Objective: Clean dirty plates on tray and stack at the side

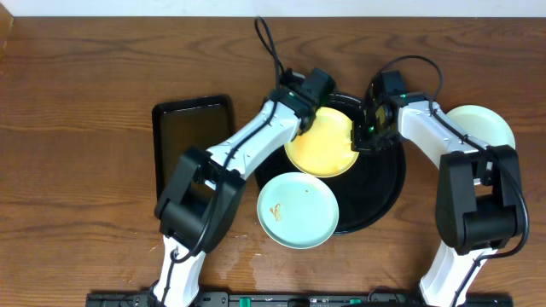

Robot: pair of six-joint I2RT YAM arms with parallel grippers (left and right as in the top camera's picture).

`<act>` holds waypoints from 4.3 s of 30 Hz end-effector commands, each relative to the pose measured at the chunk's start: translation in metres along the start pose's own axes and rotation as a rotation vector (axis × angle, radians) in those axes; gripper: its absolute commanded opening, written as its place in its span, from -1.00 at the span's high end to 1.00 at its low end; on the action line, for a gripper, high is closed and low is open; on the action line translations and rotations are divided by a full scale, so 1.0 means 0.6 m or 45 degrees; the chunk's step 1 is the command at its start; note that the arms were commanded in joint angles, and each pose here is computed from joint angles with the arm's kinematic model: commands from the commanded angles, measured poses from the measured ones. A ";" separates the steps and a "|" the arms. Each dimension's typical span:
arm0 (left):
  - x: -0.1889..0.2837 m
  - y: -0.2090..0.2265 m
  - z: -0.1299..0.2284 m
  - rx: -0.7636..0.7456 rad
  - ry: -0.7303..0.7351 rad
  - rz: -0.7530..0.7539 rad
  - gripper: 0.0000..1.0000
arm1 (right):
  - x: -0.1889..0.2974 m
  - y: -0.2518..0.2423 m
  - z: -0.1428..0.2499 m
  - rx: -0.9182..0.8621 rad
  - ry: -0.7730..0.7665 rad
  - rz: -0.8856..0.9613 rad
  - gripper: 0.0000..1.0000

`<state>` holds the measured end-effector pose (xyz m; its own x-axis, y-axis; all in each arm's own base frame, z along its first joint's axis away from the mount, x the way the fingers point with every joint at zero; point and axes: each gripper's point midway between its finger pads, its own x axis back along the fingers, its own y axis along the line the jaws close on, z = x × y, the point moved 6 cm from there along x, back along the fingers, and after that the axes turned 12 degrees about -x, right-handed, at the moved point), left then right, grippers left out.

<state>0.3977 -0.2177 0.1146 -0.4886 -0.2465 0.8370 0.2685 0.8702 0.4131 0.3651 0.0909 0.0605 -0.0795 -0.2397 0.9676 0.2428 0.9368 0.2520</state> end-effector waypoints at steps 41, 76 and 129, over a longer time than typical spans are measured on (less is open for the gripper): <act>0.002 0.183 0.108 0.541 0.302 0.871 -0.06 | -0.022 -0.039 0.007 0.087 -0.001 0.199 0.98; -0.076 -0.068 0.076 0.234 0.227 1.320 0.85 | 0.011 0.034 0.031 0.278 0.216 -0.636 0.97; 0.182 0.463 0.228 0.972 -0.001 0.565 -0.39 | 0.092 0.333 0.044 0.631 -0.040 -0.749 0.98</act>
<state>0.3125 0.0437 0.2637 -0.4549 0.2206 0.8628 -0.1861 0.9239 -0.3343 0.3849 0.2411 0.1652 -0.0243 -0.7874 0.6159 -0.2980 0.5938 0.7474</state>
